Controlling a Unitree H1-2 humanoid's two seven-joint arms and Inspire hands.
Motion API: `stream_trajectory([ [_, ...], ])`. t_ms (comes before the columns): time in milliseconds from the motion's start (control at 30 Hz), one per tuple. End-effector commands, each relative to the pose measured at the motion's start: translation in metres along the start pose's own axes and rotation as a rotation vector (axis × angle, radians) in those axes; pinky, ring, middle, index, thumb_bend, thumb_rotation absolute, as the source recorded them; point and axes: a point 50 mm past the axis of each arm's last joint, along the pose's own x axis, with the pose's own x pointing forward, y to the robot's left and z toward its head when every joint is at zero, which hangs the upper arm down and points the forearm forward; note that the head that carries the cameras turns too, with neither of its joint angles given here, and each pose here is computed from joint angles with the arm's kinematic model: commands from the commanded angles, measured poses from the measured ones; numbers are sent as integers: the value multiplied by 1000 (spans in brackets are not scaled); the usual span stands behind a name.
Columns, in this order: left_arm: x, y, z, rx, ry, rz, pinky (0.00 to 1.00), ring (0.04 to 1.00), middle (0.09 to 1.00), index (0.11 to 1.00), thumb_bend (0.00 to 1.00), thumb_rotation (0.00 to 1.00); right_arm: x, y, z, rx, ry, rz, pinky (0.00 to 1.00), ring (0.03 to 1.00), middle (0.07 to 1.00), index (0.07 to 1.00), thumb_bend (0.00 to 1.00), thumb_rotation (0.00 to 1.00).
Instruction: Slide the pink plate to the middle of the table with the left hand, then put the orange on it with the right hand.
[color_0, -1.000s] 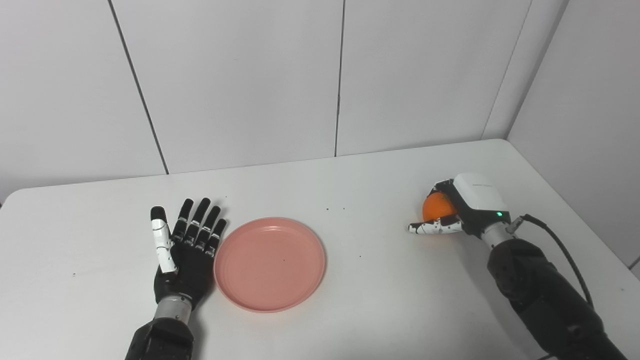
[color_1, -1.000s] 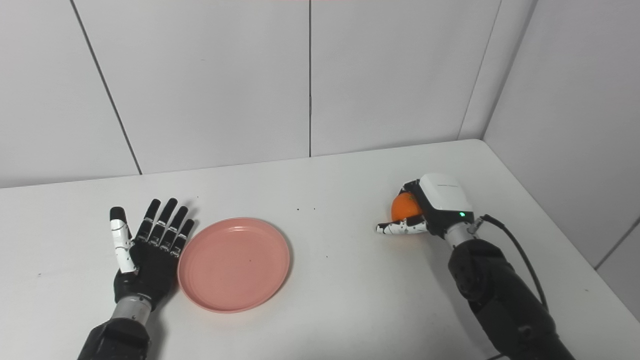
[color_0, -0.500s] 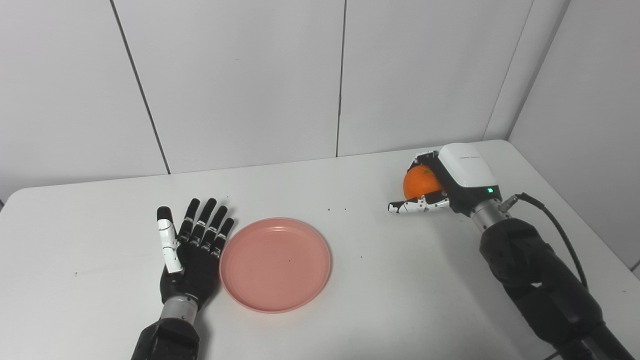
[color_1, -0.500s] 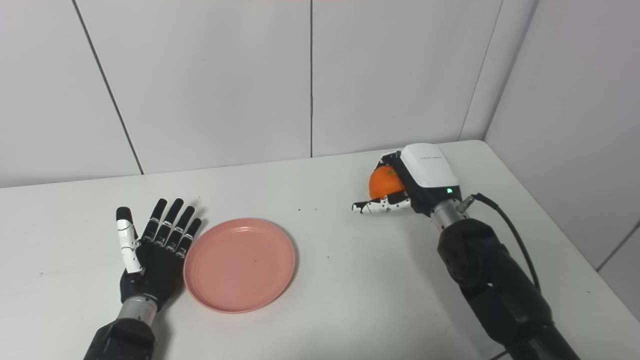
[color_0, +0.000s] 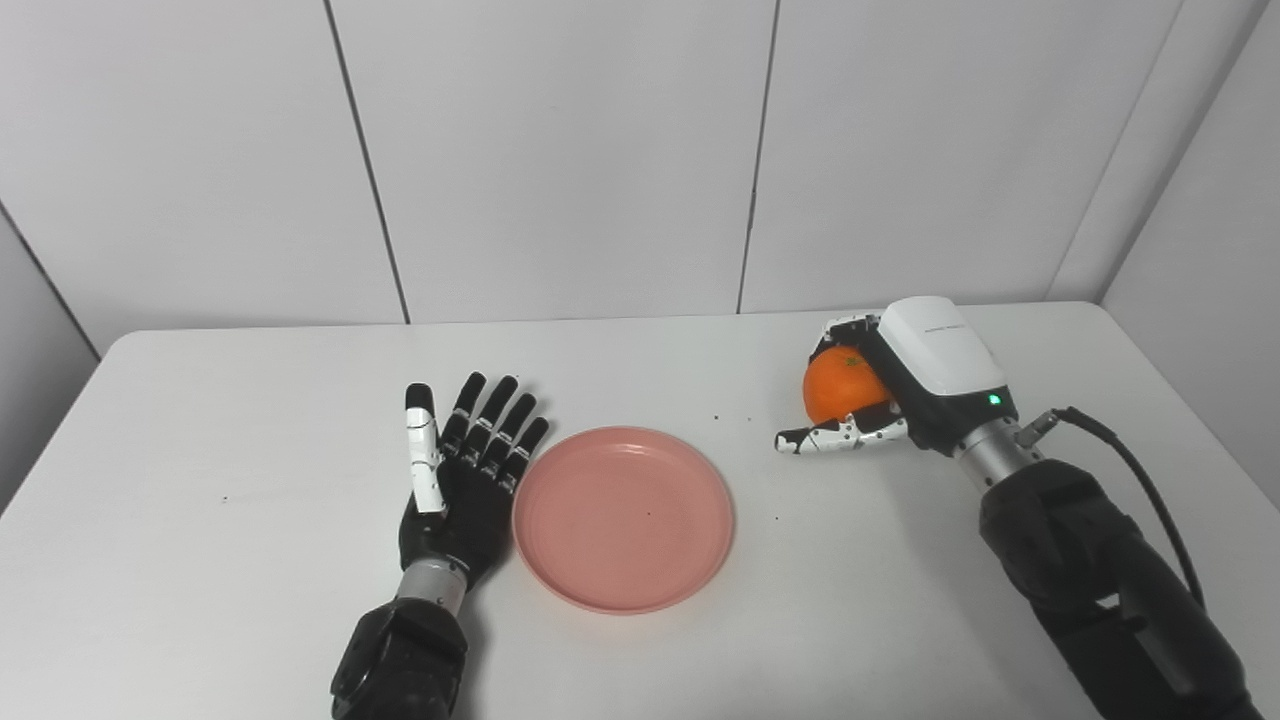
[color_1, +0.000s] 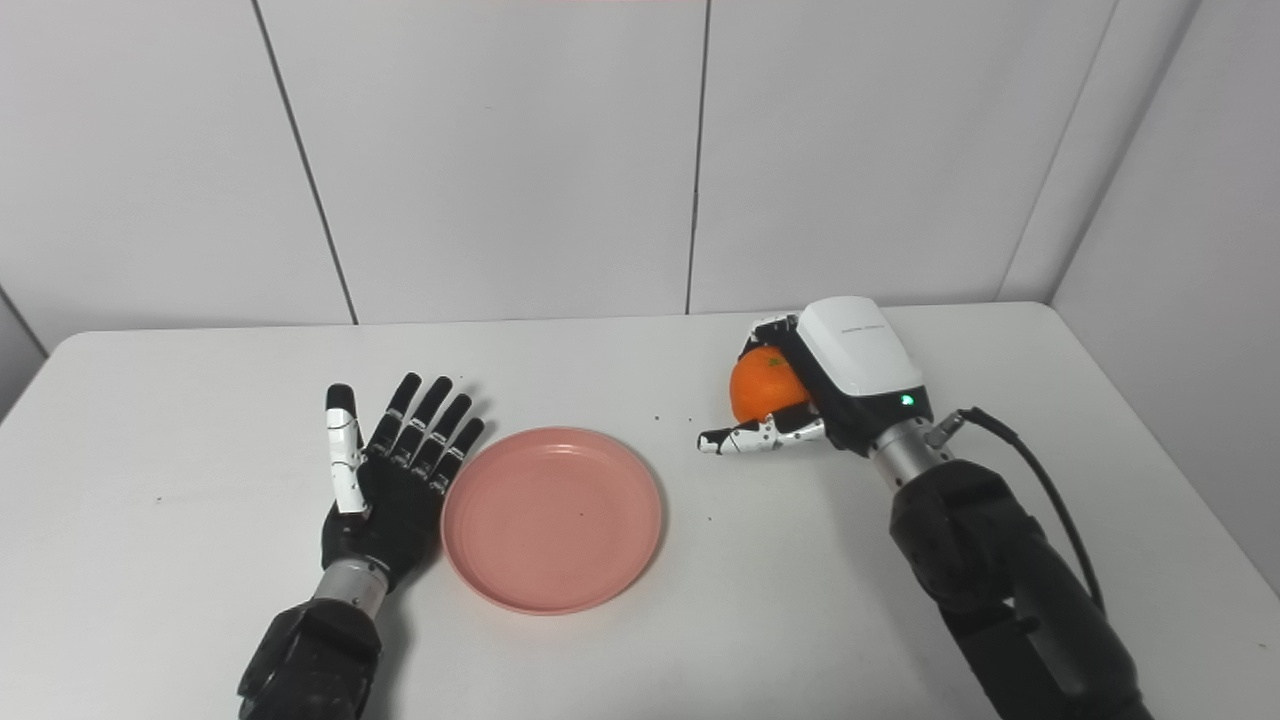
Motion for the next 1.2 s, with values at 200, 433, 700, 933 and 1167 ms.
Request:
stream_trajectory([
  [200,-18,22,-51,-26,135,178,891,875,878,929,782,698,21,-8,44,8,-175,-65,121,174,245,259,719,574],
  [433,-19,21,-54,-30,141,174,895,875,881,931,764,702,27,7,68,57,-221,-57,121,173,239,244,716,572],
  [700,-19,22,-56,-19,140,175,884,874,871,935,762,714,38,19,93,95,-253,-38,121,180,253,281,713,614],
  [933,-19,24,-58,-15,141,176,881,880,864,930,761,718,46,25,109,118,-275,-37,116,174,238,237,723,622],
  [1167,-20,23,-58,-23,139,184,867,877,862,922,766,695,49,29,116,129,-281,-14,119,178,240,235,719,624],
])
